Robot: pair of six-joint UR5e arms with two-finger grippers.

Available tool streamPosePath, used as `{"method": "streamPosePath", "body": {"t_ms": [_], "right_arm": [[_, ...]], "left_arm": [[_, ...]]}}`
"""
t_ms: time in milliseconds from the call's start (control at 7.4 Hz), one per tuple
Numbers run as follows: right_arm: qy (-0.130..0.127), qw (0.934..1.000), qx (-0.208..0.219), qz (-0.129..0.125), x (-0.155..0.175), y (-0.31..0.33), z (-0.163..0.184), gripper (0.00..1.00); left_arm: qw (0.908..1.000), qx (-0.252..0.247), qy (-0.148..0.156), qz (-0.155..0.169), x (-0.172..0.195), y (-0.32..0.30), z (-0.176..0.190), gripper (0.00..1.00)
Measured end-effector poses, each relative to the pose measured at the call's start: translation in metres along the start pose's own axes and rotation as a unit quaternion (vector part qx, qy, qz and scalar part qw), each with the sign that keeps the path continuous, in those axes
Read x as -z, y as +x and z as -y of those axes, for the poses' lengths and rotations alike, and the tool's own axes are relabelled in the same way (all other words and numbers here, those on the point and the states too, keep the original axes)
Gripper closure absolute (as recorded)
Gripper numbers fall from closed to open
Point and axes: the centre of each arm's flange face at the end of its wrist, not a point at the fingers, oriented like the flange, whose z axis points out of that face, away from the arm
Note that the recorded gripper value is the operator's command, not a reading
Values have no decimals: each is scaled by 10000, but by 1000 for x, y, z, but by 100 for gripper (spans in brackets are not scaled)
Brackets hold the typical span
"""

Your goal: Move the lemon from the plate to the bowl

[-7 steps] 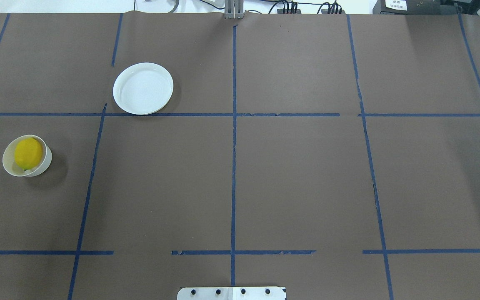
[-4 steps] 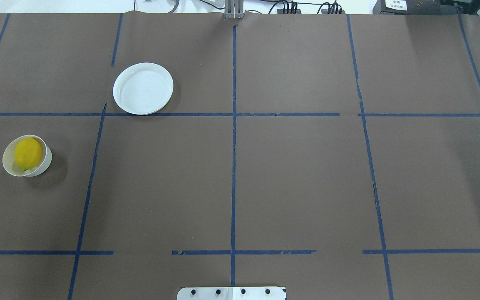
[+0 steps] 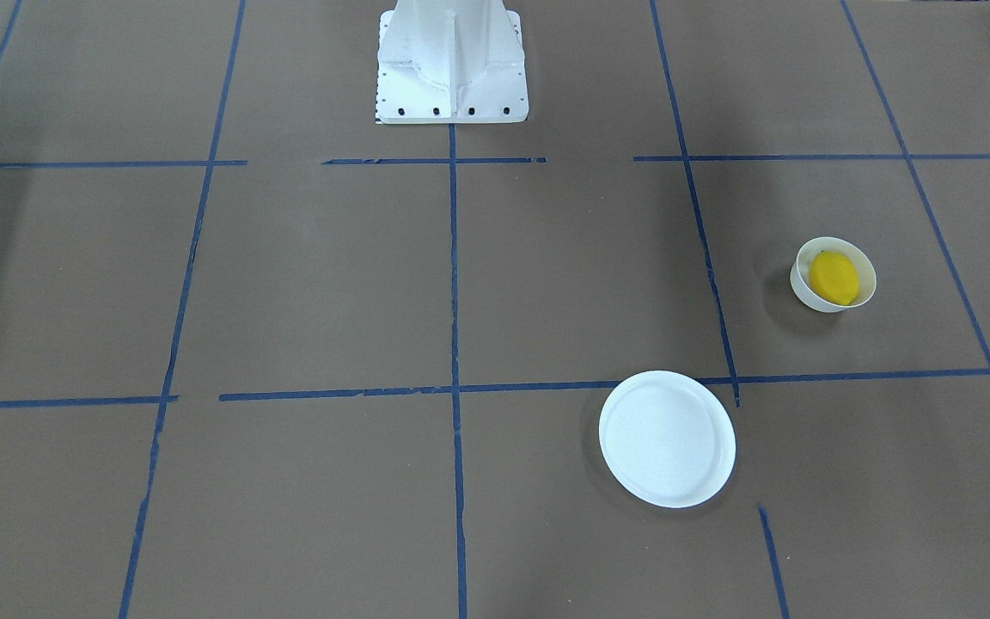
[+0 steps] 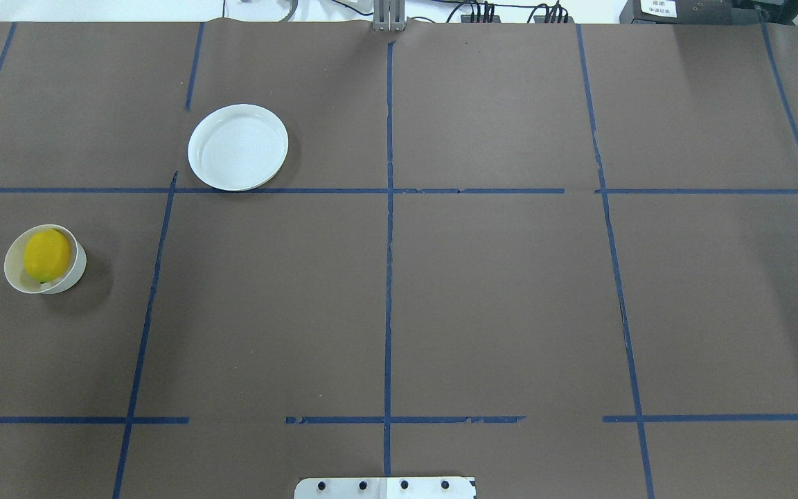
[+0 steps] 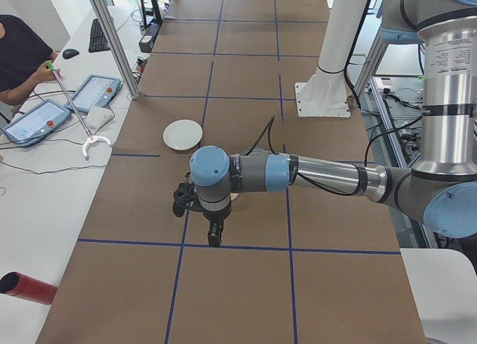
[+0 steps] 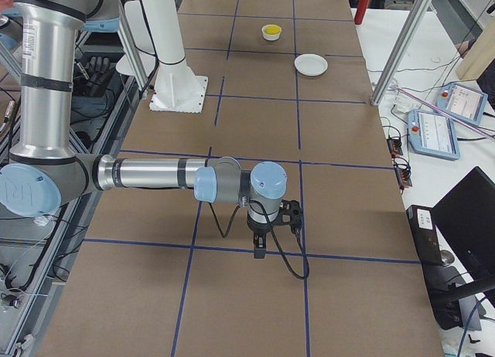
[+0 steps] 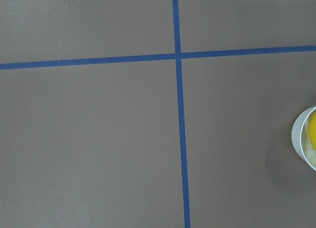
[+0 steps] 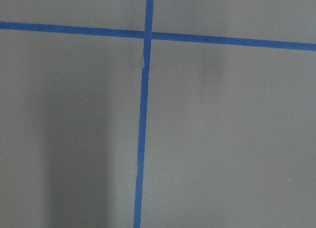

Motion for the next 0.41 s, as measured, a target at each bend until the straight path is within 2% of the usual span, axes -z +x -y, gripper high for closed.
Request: {"method": "streamPosePath", "body": {"t_ms": [405], "right_arm": [[0,10000,0,0,0,0,0,0]], "left_arm": [[10000,-58,58,17,6,5,7,0]]}}
